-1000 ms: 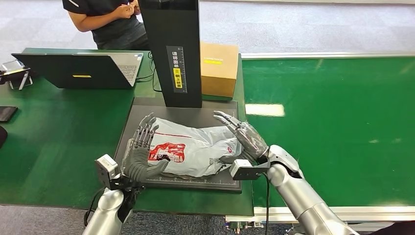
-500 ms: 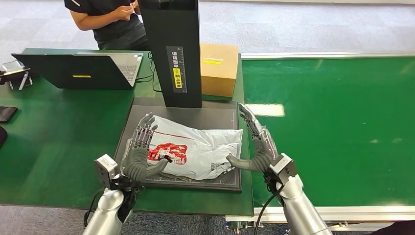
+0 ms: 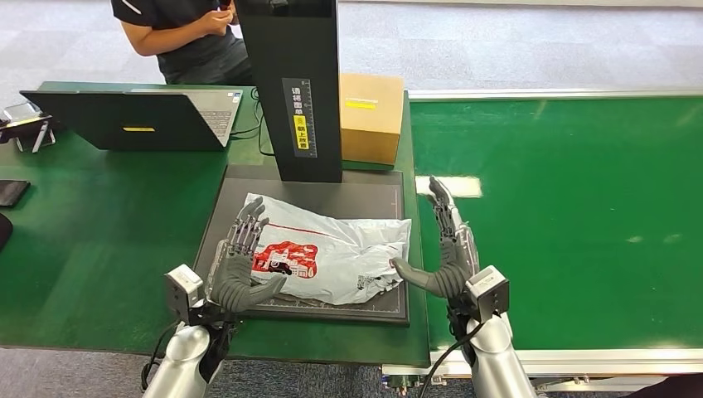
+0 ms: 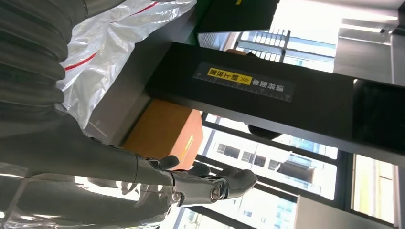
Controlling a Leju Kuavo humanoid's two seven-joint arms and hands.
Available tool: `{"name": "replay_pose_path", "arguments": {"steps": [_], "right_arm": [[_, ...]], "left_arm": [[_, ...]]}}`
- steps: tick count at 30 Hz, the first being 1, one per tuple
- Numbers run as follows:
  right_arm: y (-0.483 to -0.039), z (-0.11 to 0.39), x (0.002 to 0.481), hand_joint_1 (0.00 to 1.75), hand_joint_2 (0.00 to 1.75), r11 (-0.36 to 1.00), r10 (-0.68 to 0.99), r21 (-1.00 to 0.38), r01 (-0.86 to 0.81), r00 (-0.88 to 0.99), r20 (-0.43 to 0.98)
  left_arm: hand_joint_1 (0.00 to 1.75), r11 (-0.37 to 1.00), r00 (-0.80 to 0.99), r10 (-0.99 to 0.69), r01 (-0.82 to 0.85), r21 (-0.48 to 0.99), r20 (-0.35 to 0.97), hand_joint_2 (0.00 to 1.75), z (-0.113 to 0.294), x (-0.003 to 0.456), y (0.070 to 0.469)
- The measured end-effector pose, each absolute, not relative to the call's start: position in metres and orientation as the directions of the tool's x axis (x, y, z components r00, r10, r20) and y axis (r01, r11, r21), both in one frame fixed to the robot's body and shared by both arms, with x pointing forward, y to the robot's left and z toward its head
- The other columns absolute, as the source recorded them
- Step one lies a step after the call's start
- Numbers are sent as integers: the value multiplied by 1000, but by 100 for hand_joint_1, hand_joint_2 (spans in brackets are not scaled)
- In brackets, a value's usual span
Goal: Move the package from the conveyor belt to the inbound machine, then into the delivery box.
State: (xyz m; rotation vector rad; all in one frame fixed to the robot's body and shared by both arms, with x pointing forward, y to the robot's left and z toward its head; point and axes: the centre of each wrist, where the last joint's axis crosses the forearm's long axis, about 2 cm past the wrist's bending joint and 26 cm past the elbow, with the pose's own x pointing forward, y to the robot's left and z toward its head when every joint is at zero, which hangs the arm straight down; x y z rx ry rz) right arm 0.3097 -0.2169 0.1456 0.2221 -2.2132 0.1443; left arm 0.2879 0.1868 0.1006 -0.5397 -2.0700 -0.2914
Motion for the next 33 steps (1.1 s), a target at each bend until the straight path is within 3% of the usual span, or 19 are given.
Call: {"name": "replay_pose_path", "arguments": {"steps": [6, 11, 16, 23, 30, 31, 33], "right_arm": [[-220, 143, 306, 0, 175, 979, -117, -5, -205, -578, 808], [-225, 140, 302, 0, 175, 981, -125, 15, -194, -568, 814], [-229, 139, 301, 0, 175, 983, -130, 30, -184, -564, 816], [-230, 138, 300, 0, 175, 982, -138, 39, -184, -562, 815], [-230, 138, 301, 0, 175, 983, -140, 44, -181, -563, 815], [-231, 138, 301, 0, 175, 983, -139, 44, -180, -563, 815], [-231, 137, 301, 0, 175, 983, -139, 45, -178, -561, 816]], "left_arm": [[0, 874, -449, 215, 485, 35, 867, 175, 100, 288, 187], [0, 887, -490, -91, 355, 294, 867, 175, 102, 289, 187], [0, 860, -516, -192, 321, 396, 835, 175, 109, 292, 182], [0, 719, -589, -456, 199, 666, 668, 175, 125, 301, 168], [0, 579, -543, -601, 212, 788, 587, 175, 126, 310, 156], [3, 562, -532, -611, 229, 795, 586, 175, 123, 311, 155], [51, 534, -512, -627, 266, 802, 587, 175, 117, 312, 154]]}}
